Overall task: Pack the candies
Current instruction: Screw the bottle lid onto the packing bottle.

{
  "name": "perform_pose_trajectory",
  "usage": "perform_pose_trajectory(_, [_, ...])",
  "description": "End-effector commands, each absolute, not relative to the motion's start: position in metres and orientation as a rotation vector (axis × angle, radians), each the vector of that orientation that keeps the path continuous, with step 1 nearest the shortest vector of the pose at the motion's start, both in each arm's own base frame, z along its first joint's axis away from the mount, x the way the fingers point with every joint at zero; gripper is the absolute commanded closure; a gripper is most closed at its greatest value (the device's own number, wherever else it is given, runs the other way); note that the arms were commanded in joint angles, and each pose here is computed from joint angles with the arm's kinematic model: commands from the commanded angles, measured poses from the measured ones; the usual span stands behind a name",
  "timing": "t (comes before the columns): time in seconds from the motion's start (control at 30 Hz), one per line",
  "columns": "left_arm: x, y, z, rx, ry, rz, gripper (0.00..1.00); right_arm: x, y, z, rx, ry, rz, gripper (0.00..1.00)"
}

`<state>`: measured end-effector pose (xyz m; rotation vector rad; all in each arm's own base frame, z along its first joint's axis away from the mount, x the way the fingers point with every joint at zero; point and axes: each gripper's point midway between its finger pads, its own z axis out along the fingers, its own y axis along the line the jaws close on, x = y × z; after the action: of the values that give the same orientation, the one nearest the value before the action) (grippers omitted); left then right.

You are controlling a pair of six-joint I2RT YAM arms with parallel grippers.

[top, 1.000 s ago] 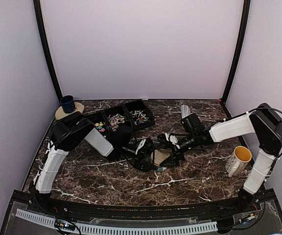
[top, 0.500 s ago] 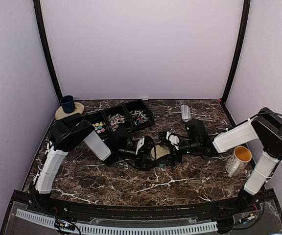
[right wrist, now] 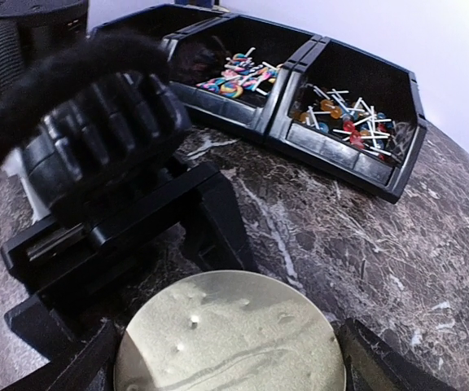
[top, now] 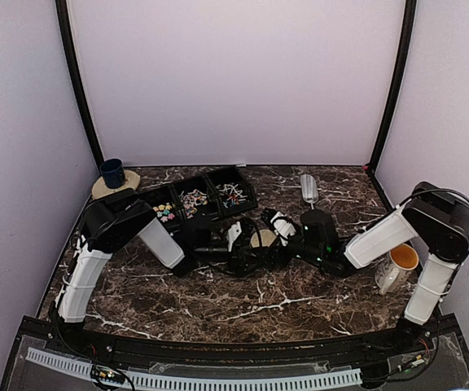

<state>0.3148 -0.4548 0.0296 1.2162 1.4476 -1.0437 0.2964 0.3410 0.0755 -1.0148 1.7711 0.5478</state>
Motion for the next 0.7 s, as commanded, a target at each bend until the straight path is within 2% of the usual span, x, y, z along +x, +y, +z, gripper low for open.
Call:
perform_pose_trajectory(0.0, [0.323, -0.418, -0.065, 1.079, 1.972, -0.904, 0.20, 0.282, 0.359, 0.061, -1.004, 1.816, 0.558, 0.10])
perform_pose_trajectory(0.23, [0.320, -0.418, -0.066, 1.094, 1.964, -0.914, 0.19, 0.276, 0.354, 0.074, -1.030, 1.789, 0.548, 0.01])
perform_pose_trajectory(0.67, [0.316, -0.418, -0.062, 1.127, 1.932, -0.974, 0.17, 0.259, 0.331, 0.077, -1.152, 1.802, 0.508, 0.03])
